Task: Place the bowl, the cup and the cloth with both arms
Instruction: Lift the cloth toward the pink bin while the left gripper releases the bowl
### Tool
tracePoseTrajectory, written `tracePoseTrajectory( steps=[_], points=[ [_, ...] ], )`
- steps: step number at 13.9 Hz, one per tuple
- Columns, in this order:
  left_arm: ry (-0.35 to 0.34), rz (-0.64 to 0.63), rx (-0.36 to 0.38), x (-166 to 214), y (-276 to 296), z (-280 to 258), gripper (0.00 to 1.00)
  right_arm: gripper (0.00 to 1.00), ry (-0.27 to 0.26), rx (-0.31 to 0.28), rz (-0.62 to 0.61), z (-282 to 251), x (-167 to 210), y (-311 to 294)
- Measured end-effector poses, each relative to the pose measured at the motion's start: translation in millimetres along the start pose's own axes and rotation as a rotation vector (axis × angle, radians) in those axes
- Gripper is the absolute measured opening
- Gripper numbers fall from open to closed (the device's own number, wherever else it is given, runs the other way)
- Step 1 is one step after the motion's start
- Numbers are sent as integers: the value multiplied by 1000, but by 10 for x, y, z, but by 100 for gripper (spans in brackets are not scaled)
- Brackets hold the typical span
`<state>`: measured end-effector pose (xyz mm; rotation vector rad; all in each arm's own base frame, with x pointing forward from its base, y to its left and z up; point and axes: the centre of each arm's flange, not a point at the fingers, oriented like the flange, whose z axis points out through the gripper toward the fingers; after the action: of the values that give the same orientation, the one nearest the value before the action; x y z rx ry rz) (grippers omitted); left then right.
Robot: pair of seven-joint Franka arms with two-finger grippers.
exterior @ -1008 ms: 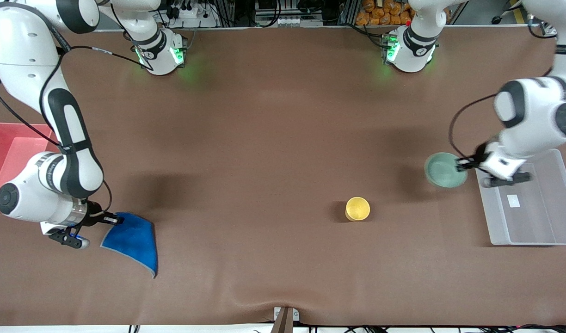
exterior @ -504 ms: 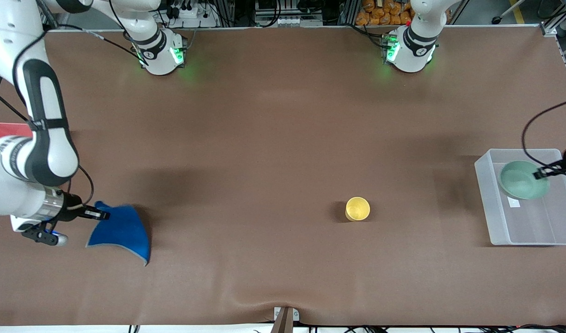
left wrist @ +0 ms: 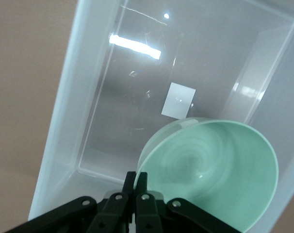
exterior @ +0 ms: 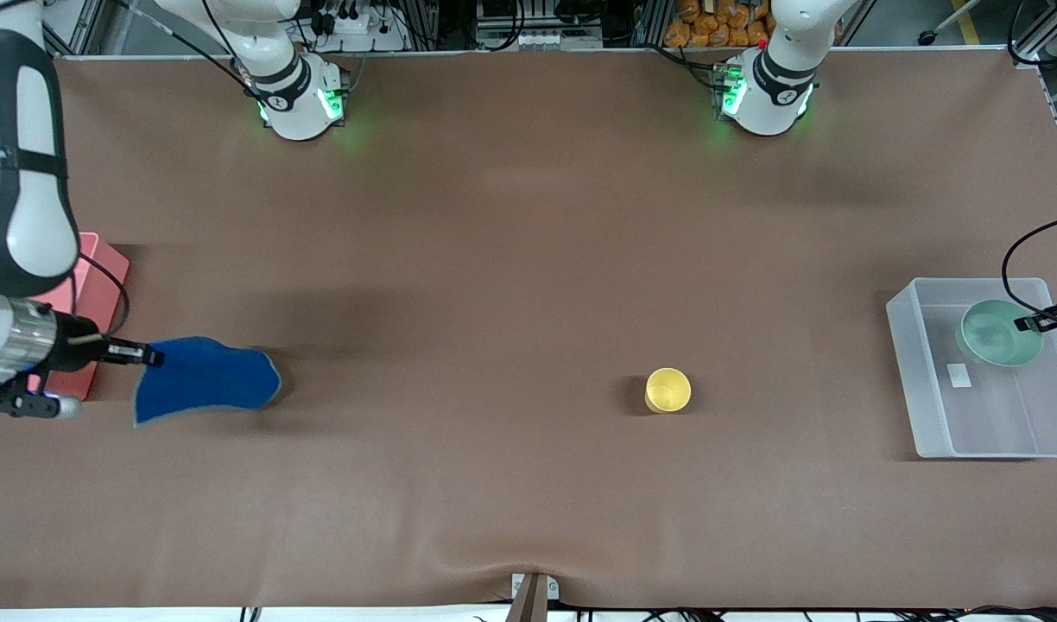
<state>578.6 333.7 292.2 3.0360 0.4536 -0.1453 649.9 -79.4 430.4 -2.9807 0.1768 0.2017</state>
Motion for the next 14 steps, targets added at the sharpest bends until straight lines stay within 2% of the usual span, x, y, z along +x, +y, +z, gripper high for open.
tracePoseTrajectory(
  steps=[8, 11, 12, 13, 14],
  points=[
    [-22, 119, -29, 71, -55, 588, 3, 2, -103, -185, -59, -963, -801, 70],
    [-22, 126, -33, 77, -73, 690, 3, 2, -142, -213, -69, -1201, -1063, 182],
    [-19, 130, -34, 86, -65, 735, 8, 2, -152, -212, -70, -1287, -1159, 229],
    [-16, 137, -33, 98, -56, 773, 8, 2, -162, -215, -64, -1366, -1252, 298],
    [-11, 149, -26, 111, -48, 792, 13, 2, -169, -221, -65, -1438, -1332, 408]
  ],
)
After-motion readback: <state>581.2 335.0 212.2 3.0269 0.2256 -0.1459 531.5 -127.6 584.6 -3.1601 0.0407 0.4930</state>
